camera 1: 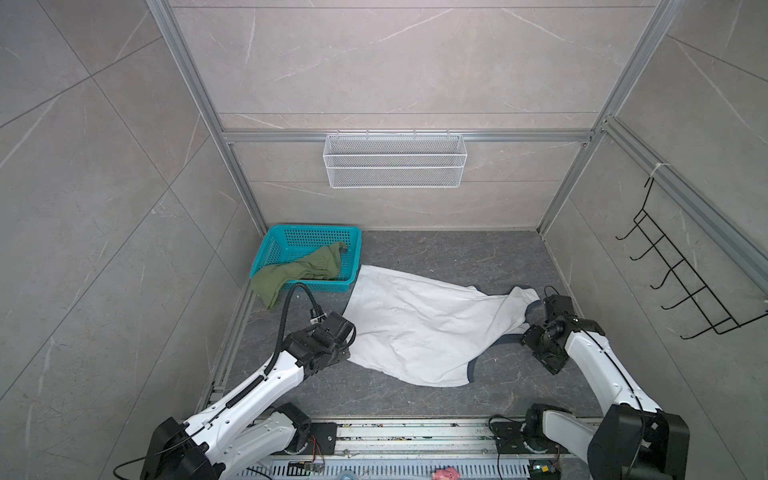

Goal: Fold and stack the tank tops
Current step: 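Grasp the hem corner with the left gripper while the right gripper grasps the navy strap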

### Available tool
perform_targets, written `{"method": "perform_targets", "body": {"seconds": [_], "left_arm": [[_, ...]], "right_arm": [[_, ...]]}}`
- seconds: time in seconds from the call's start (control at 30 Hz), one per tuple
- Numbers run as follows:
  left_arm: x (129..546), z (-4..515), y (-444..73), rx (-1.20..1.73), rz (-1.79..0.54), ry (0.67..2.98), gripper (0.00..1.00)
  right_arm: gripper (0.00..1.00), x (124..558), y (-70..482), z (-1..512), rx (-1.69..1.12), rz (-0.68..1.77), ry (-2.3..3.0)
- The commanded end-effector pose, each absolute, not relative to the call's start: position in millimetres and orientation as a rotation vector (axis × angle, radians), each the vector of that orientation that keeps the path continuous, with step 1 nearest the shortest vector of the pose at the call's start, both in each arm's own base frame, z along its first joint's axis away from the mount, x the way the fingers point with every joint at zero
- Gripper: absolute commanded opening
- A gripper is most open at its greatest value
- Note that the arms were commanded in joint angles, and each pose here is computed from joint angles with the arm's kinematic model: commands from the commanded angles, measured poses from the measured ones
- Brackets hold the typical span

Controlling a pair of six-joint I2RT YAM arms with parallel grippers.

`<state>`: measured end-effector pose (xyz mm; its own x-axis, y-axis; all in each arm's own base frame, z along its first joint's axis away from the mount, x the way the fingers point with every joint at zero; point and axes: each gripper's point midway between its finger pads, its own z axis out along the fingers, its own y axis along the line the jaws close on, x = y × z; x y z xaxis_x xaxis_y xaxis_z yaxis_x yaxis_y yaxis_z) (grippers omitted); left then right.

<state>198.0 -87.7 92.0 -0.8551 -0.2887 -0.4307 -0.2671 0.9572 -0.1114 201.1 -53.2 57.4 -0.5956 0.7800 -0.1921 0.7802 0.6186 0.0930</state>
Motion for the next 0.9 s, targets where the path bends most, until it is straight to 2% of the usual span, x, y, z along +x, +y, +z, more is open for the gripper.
{"method": "perform_targets", "body": {"seconds": [0.0, 0.13, 0.2, 0.47, 0.87], "left_arm": [[198.0, 88.2, -83.2, -0.377, -0.064, 2.639, 0.00], [196.0, 79.8, -85.6, -0.364, -0.089, 2.652, 0.00], [195.6, 79.1, -84.5, -0.356, -0.087, 2.650, 0.00], [194.9, 74.3, -84.0, -0.334, -0.095, 2.662, 0.00], [195.0, 72.5, -83.7, -0.348, -0.097, 2.669, 0.00]], "right_arm": [[0.64, 217.9, -56.6, 48.6, 1.340, 0.093, 2.571], [0.50, 240.3, -61.5, 37.9, 1.324, 0.208, 2.572], [0.46, 249.3, -66.5, 33.1, 1.329, 0.239, 2.566], [0.47, 281.8, -63.2, 29.0, 1.255, 0.378, 2.547], [0.47, 294.9, -64.8, 29.0, 1.272, 0.409, 2.535]]}}
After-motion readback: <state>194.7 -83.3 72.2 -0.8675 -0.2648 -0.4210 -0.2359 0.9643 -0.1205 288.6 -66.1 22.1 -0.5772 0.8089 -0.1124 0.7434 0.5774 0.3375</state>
